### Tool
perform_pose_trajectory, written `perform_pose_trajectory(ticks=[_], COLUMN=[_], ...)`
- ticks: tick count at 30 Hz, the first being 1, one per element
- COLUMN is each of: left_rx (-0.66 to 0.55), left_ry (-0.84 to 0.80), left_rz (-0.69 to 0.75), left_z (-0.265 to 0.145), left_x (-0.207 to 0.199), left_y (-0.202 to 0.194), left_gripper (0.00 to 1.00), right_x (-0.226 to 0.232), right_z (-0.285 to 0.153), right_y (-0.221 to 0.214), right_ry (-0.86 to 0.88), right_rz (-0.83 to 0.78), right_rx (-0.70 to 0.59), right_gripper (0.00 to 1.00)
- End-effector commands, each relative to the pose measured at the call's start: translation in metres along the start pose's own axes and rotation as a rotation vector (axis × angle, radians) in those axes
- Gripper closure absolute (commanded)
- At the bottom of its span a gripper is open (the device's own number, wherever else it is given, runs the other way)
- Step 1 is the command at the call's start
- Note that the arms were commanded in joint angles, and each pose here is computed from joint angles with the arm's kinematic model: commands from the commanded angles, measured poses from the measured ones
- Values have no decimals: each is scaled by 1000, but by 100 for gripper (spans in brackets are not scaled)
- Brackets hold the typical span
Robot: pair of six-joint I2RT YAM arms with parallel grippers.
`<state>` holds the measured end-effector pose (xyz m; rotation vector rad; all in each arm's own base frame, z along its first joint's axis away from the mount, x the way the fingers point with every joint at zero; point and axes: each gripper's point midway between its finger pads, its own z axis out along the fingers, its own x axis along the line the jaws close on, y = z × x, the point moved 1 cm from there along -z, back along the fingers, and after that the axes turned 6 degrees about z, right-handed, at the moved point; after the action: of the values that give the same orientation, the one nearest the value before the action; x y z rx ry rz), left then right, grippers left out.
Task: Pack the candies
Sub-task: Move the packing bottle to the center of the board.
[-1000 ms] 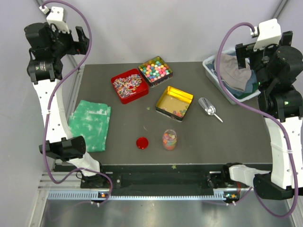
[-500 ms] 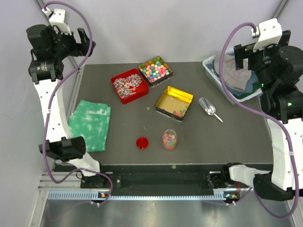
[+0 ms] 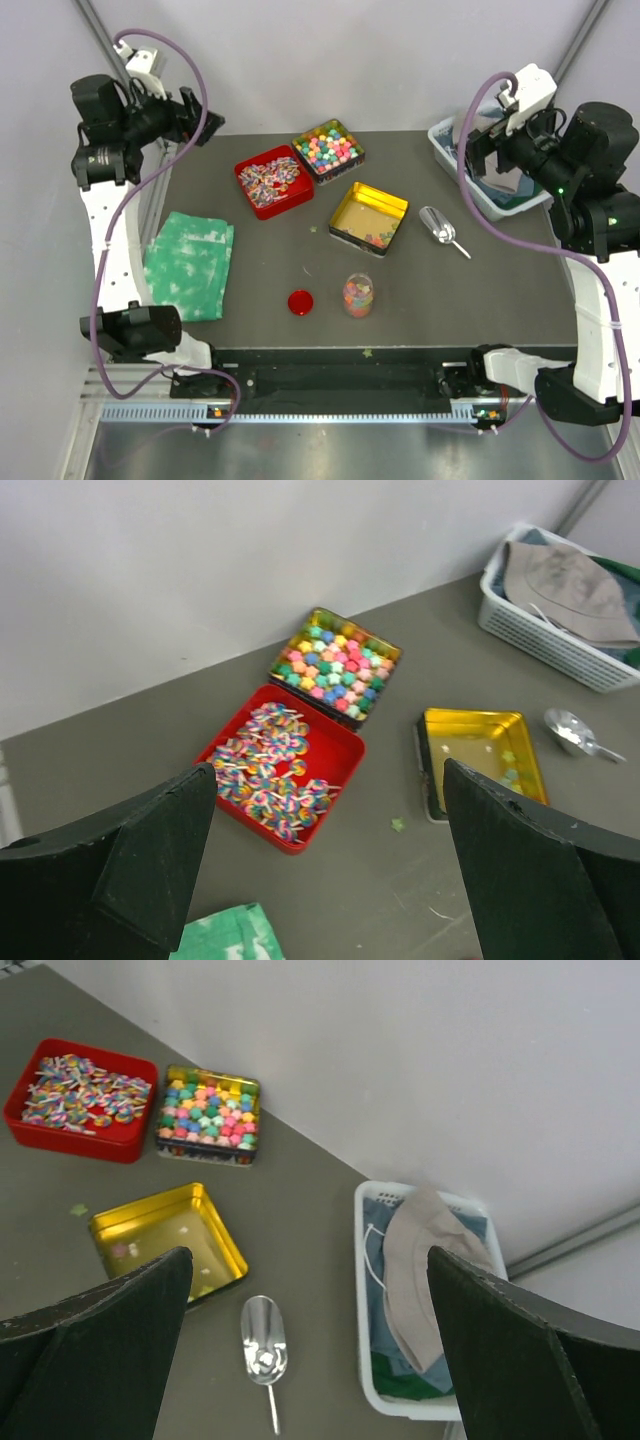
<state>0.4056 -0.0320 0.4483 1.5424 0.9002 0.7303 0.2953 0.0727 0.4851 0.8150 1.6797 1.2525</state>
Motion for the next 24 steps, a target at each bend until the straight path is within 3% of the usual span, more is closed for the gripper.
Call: perform_pose_trajectory(ticks=[1, 12, 24], left_rx=[-74, 112, 240], left_ry=[-112, -230, -467], left_rz=[67, 90, 157], left_z=[-13, -2, 55], left_x=[-31, -65, -176], left_y=[16, -90, -152], left_gripper=[1, 1, 1], right_x=[18, 51, 56], right_z=[-8, -5, -11], right_y=[10, -27, -41], right_ry=[105, 255, 254], right_rz=[31, 101, 118], right_rx=[-38, 36, 59], right_gripper=[1, 1, 1])
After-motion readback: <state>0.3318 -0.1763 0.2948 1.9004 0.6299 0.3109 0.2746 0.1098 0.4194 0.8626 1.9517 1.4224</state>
